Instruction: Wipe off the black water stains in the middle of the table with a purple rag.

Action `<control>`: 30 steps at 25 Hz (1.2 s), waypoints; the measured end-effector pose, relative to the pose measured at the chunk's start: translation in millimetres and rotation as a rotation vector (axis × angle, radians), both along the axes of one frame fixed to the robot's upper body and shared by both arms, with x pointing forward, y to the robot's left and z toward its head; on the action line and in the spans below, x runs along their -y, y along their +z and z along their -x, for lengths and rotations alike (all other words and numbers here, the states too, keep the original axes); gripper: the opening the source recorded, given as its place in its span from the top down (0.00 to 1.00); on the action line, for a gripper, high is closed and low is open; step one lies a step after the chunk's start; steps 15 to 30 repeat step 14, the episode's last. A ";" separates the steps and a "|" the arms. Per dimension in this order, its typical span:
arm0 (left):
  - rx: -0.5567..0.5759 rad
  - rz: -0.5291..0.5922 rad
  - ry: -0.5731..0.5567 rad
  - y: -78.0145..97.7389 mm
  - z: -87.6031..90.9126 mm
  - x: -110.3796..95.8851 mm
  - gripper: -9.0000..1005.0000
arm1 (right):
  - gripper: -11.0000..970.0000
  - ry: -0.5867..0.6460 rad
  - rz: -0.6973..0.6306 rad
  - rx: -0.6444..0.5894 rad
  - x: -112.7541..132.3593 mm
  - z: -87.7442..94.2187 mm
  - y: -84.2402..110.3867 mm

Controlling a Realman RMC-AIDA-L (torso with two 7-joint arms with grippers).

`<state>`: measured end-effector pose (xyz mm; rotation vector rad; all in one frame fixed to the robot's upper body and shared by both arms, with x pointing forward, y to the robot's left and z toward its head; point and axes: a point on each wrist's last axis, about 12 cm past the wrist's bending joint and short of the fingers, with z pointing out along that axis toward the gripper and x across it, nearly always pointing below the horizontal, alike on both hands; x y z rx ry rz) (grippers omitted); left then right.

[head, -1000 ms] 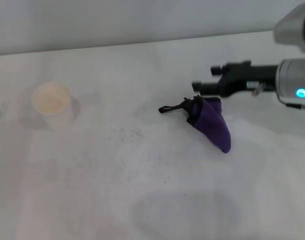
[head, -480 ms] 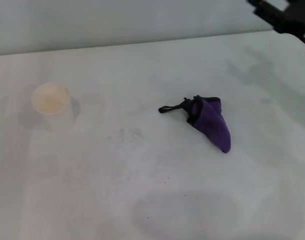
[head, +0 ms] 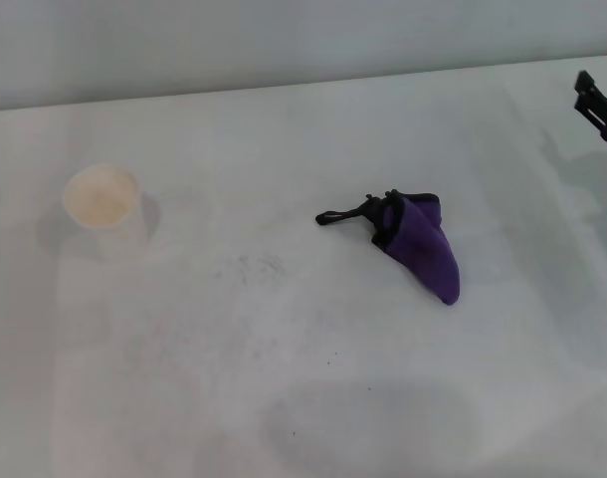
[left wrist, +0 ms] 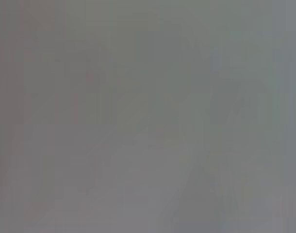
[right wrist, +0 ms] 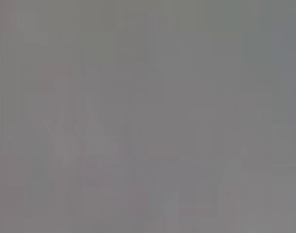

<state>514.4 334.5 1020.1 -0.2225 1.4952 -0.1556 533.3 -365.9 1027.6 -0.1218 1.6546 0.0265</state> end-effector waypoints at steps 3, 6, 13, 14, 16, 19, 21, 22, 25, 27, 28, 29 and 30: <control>-0.023 0.005 0.000 -2.0 -2.9 2.3 0.12 | 0.10 -0.036 -0.014 -0.019 4.8 0.8 -2.4; -0.046 -0.035 0.006 -3.2 -6.8 3.6 0.12 | 0.10 -0.053 -0.024 -0.018 7.0 1.1 -2.4; -0.081 -0.103 0.030 -3.5 -15.5 4.8 0.12 | 0.10 -0.065 -0.036 -0.004 7.8 -3.6 1.4; -0.093 -0.103 0.026 -3.6 -18.8 5.9 0.12 | 0.10 -0.070 -0.040 0.000 8.5 -4.4 2.1; -0.093 -0.103 0.026 -3.6 -18.8 5.9 0.12 | 0.10 -0.070 -0.040 0.000 8.5 -4.4 2.1; -0.093 -0.103 0.026 -3.6 -18.8 5.9 0.12 | 0.10 -0.070 -0.040 0.000 8.5 -4.4 2.1; -0.093 -0.103 0.026 -3.6 -18.8 5.9 0.12 | 0.10 -0.070 -0.040 0.000 8.5 -4.4 2.1; -0.093 -0.103 0.026 -3.6 -18.8 5.9 0.12 | 0.10 -0.070 -0.040 0.000 8.5 -4.4 2.1; -0.093 -0.103 0.026 -3.6 -18.8 5.9 0.12 | 0.10 -0.070 -0.040 0.000 8.5 -4.4 2.1; -0.093 -0.103 0.026 -3.6 -18.8 5.9 0.12 | 0.10 -0.070 -0.040 0.000 8.5 -4.4 2.1; -0.093 -0.103 0.026 -3.6 -18.8 5.9 0.12 | 0.10 -0.070 -0.040 0.000 8.5 -4.4 2.1; -0.093 -0.103 0.026 -3.6 -18.8 5.9 0.12 | 0.10 -0.070 -0.040 0.000 8.5 -4.4 2.1; -0.093 -0.103 0.026 -3.6 -18.8 5.9 0.12 | 0.10 -0.070 -0.040 0.000 8.5 -4.4 2.1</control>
